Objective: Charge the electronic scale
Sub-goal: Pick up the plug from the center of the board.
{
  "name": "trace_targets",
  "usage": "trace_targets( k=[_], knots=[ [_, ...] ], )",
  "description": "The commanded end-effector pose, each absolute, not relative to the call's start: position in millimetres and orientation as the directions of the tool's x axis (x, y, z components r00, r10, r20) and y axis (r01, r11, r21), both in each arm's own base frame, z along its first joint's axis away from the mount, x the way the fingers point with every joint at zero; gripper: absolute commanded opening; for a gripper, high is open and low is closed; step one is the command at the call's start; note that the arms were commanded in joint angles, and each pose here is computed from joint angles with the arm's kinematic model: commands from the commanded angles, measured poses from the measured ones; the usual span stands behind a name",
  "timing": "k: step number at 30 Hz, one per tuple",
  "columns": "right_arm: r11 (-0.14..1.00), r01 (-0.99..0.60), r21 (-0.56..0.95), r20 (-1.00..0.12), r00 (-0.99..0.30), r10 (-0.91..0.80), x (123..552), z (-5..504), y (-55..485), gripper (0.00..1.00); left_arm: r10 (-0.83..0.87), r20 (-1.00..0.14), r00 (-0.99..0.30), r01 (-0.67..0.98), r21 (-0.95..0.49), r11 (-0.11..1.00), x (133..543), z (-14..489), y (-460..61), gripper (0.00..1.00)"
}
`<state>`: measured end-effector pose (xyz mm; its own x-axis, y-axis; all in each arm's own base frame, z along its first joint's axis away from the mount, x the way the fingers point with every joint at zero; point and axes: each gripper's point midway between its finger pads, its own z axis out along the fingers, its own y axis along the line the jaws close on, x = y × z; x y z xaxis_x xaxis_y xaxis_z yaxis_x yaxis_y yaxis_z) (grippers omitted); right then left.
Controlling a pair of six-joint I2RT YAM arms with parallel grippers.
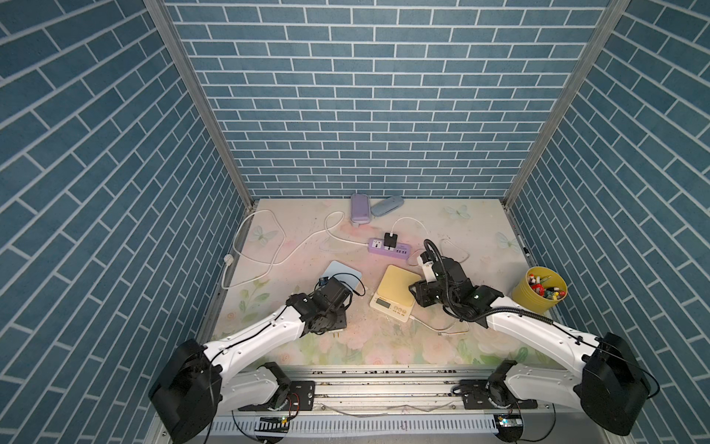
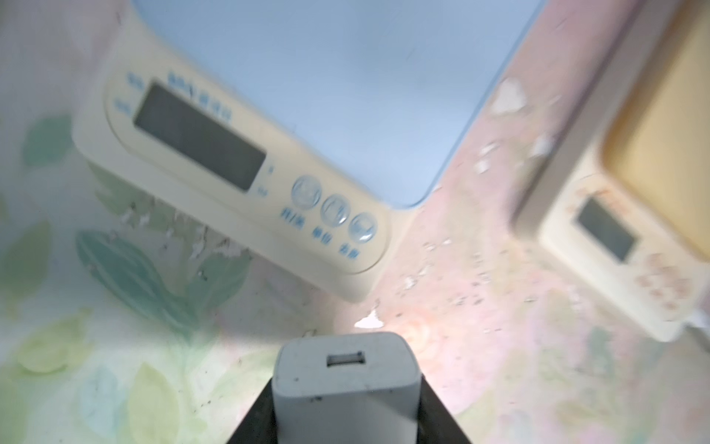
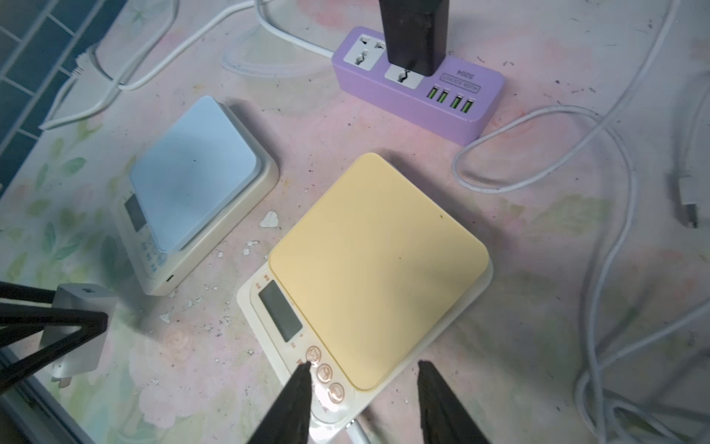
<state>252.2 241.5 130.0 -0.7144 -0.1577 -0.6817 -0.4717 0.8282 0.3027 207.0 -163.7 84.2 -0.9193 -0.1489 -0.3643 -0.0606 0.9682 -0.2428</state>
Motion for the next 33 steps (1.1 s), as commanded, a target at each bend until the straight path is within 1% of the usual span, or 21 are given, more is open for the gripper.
trace_targets(
  k=[1,3,5,7,9,11,13,17,22,29,33],
  knots=[
    [0.715,-0.532,0.453,-0.735,-0.677,-0.038,251.7,159.3,272.3,0.48,-0.148,-0.508,-0.849,-0.002,-0.277,0.961,234.5,137.6,-173.1,0.26],
    [0.672,-0.58,0.461,-0.768,-0.64,-0.025,249.7,168.3,288.5,0.49,-0.179,-0.549,-0.817,0.013,-0.327,0.945,248.9,163.4,-185.5,0.26],
    [0.626,-0.631,0.458,-0.798,-0.602,-0.024,245.7,177.8,306.9,0.51,-0.21,-0.564,-0.799,0.028,-0.383,0.923,260.1,182.8,-199.9,0.26],
    [0.577,-0.676,0.459,-0.817,-0.576,-0.026,241.1,180.6,325.0,0.53,-0.236,-0.56,-0.794,0.044,-0.44,0.897,268.6,196.0,-214.8,0.27],
    [0.529,-0.701,0.479,-0.817,-0.577,-0.025,238.7,180.1,340.6,0.54,-0.244,-0.542,-0.804,0.06,-0.482,0.874,273.9,202.8,-228.6,0.28],
    [0.487,-0.72,0.494,-0.817,-0.577,-0.024,237.5,180.8,353.9,0.65,-0.245,-0.519,-0.819,0.07,-0.514,0.855,276.4,206.4,-239.7,0.29],
    [0.461,-0.734,0.498,-0.822,-0.569,-0.019,237.7,184.2,362.7,0.69,-0.25,-0.5,-0.829,0.074,-0.541,0.838,276.4,206.5,-246.5,0.29],
    [0.456,-0.742,0.491,-0.83,-0.558,-0.013,243.3,188.8,370.0,0.7,-0.285,-0.482,-0.829,0.06,-0.583,0.81,274.6,205.0,-247.6,0.29],
    [0.42,-0.762,0.493,-0.836,-0.548,-0.013,241.9,196.5,377.2,0.7,-0.312,-0.471,-0.825,0.038,-0.597,0.801,272.3,199.8,-240.6,0.29],
    [0.379,-0.77,0.513,-0.813,-0.577,-0.071,218.6,180.1,377.8,0.7,-0.365,-0.474,-0.801,0.004,-0.614,0.79,278.0,198.8,-226.5,0.28],
    [0.352,-0.781,0.516,-0.812,-0.576,-0.089,205.7,179.9,380.8,0.68,-0.378,-0.472,-0.796,-0.007,-0.618,0.786,280.6,197.5,-222.0,0.28]
  ],
)
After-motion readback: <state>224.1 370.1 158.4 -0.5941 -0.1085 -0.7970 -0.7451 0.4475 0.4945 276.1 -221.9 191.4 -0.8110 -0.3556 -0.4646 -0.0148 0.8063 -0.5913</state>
